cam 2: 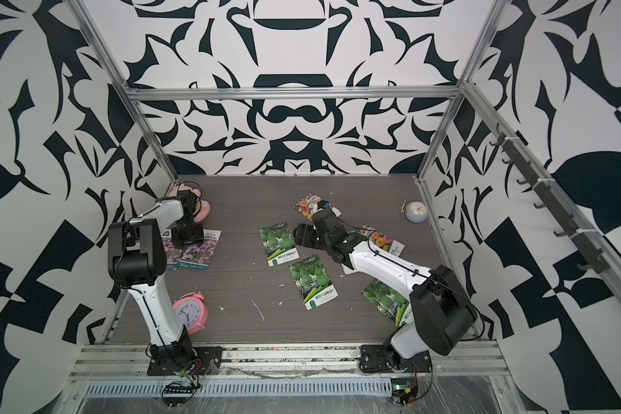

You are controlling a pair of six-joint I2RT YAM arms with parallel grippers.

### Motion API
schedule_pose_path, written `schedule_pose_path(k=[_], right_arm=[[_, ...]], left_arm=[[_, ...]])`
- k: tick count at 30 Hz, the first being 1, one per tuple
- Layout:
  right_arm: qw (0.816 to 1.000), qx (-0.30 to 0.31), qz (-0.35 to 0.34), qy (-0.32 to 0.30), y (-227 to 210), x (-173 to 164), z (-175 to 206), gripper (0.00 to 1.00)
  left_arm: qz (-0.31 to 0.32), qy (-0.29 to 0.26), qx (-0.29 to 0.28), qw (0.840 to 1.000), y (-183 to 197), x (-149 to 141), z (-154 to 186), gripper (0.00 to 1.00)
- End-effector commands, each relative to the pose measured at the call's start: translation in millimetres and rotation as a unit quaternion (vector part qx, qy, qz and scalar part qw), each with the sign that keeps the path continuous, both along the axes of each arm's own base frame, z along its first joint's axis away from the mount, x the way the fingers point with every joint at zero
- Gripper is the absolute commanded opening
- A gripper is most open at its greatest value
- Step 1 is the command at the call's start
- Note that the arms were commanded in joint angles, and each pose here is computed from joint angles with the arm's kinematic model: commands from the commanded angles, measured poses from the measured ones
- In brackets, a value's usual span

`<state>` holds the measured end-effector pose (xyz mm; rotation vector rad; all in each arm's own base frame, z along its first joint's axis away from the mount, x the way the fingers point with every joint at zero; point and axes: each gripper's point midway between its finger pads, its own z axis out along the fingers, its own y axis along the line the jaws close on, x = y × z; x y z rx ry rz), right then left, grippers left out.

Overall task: Arrange the seed packets in a row
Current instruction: Move the seed packet to the center of the board.

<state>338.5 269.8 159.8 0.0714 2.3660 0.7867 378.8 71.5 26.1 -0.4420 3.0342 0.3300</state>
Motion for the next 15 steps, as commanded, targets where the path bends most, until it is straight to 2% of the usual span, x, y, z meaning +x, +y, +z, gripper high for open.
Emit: schedule_pose_path(k=[1,6,9,15], right_arm=[[1.000,0.004,-0.001,-0.008,0.5,2.2,5.6,0.75],[1.000,0.003,-0.001,-0.005,0.6,2.6,3.4,0.75],[1.000,0.004,-0.001,-0.006,0.0,1.9,5.3,0.75],[1.000,0.003,-0.011,-0.017,-7.3,0.1,15.4,0.75]], left_arm=[[0.020,0.061,0.005,0.998,5.3,-29.1,-27.0,0.52],[0.040,0.062,0.018,0.997,9.9,-26.8,-28.2,0.51],[0.036,0.056,0.006,0.998,6.1,-23.1,-24.6,0.51],[0.028,0.026,-0.015,0.999,-2.5,-14.3,7.2,0.56]])
